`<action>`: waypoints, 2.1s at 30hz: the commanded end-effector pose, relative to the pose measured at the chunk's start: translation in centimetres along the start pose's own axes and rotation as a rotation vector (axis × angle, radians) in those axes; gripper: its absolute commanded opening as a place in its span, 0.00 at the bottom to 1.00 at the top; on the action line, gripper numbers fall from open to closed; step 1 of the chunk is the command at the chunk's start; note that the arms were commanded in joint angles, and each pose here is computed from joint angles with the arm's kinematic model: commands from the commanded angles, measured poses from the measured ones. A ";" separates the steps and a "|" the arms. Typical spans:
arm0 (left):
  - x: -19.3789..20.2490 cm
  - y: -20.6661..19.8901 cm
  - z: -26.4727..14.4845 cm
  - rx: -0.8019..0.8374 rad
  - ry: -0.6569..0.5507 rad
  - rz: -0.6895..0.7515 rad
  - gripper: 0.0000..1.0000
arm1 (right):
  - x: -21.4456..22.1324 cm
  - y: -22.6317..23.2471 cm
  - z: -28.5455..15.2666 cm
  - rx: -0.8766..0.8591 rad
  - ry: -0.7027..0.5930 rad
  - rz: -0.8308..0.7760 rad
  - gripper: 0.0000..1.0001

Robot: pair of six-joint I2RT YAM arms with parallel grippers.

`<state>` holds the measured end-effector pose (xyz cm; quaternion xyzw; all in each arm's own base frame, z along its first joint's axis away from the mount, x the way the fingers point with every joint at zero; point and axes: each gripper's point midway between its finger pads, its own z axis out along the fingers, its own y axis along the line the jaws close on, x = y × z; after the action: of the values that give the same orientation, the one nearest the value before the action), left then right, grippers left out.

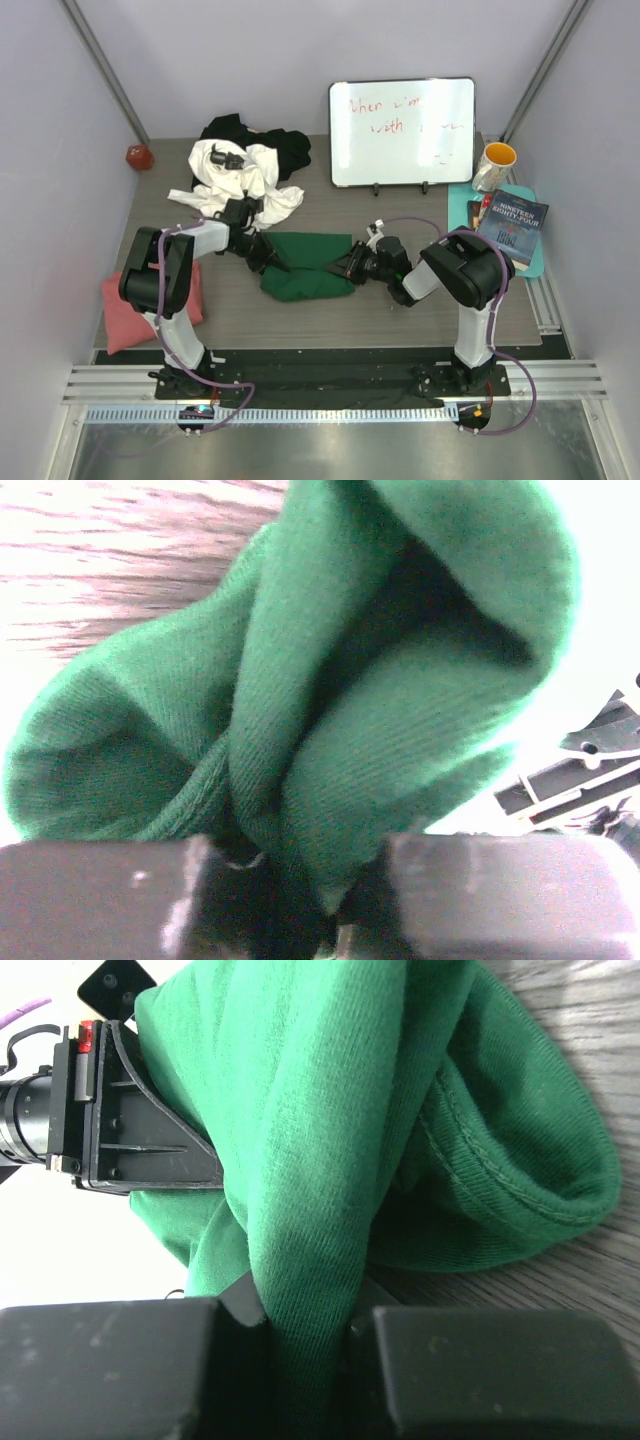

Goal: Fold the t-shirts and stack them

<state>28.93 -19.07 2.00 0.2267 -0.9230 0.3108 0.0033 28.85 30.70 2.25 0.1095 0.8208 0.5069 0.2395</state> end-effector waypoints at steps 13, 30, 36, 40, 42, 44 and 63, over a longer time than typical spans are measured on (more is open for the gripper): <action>-3.5 -1.0 -3.0 -0.067 -0.217 0.133 0.00 | -1.2 1.3 -3.3 0.124 -0.031 -0.133 0.46; -3.0 -1.6 -7.8 -0.130 -0.220 0.207 0.00 | -6.1 7.5 -10.1 0.175 -0.234 -0.279 0.49; -3.1 -0.6 -8.5 -0.167 -0.229 0.199 0.00 | -7.5 9.8 -11.1 0.162 -0.266 -0.294 0.49; -3.2 0.4 -9.4 -0.210 -0.232 0.198 0.00 | -8.4 10.5 -11.6 0.162 -0.291 -0.294 0.49; -3.1 1.4 -9.9 -0.262 -0.228 0.195 0.00 | -8.9 10.7 -11.7 0.166 -0.295 -0.291 0.48; -3.3 2.4 -10.6 -0.311 -0.240 0.196 0.00 | -9.1 11.0 -11.8 0.163 -0.293 -0.296 0.48; -5.0 5.9 -18.9 -0.534 -0.412 0.112 0.00 | -10.1 10.6 -12.1 0.162 -0.274 -0.278 0.48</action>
<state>28.73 -3.82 10.01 0.2227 -0.9682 0.0430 -0.1060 30.25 21.46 17.09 0.0941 0.8375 0.3673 0.3935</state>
